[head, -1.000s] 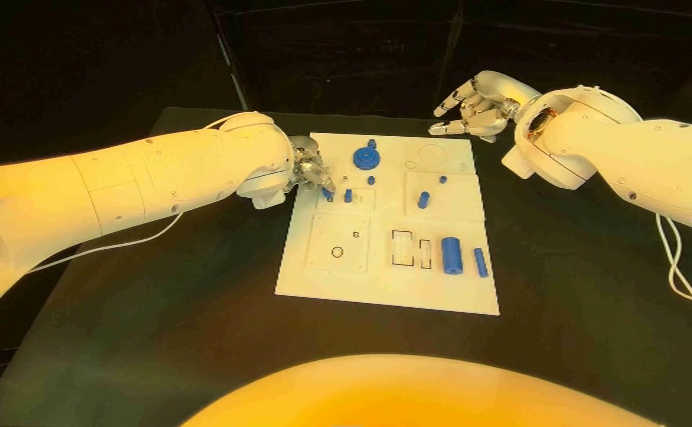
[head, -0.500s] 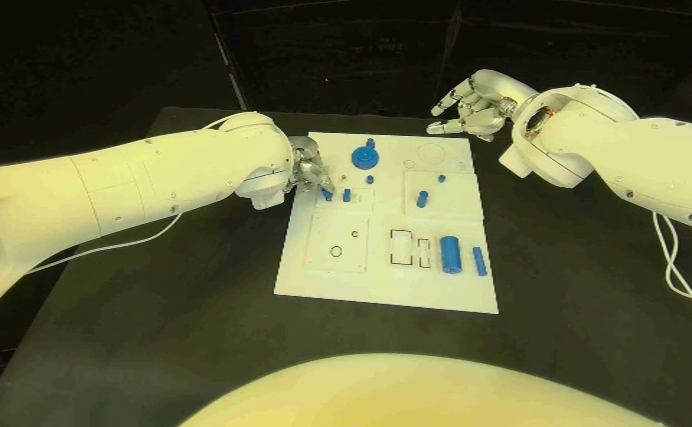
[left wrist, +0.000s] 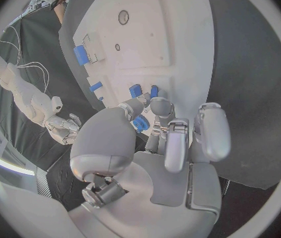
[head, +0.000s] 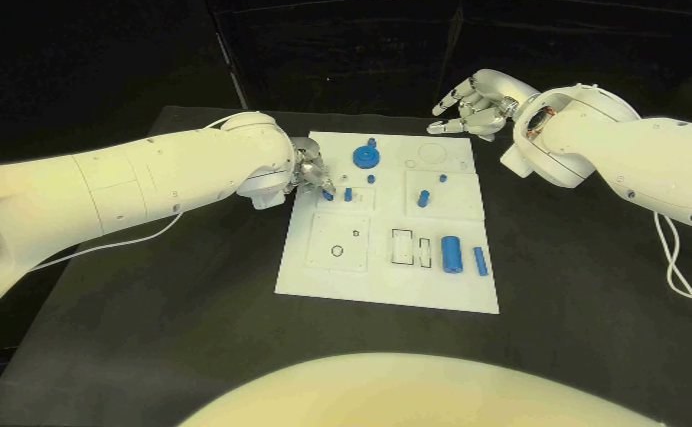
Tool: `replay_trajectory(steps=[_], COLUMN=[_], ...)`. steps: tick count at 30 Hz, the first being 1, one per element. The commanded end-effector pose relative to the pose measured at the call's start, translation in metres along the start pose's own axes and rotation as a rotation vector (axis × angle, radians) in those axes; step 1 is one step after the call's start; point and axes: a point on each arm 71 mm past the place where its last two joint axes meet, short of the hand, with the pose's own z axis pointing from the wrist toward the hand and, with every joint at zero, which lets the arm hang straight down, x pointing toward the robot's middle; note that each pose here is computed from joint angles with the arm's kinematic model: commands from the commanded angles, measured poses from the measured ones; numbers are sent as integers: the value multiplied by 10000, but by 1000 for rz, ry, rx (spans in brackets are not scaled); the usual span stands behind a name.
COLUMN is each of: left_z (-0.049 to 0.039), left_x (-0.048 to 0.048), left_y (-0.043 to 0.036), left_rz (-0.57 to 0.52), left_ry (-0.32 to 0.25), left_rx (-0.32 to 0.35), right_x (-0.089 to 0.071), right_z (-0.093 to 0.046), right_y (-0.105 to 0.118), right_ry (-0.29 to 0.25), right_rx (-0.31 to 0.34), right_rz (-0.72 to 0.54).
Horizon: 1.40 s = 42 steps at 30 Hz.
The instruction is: Assemble the parts on the task board
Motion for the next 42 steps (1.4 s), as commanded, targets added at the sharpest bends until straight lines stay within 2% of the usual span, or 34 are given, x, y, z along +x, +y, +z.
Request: replay_trajectory(steps=[1,15,32,42], left_z=[6,15,56,69], left_x=[54,52,60,47], left_y=[6,23,0,8], left_rz=[28,31,54,50], left_ry=[35,40,70,64], left_rx=[-14,-23,-52,-62], right_x=[-5,-5,1,7], right_z=[3,4,13,19], right_y=[19,18,34,44], right_ry=[2,1,1,5], right_rx=[-12,-11,-19,-29], right_rz=[-2,-2,0,9])
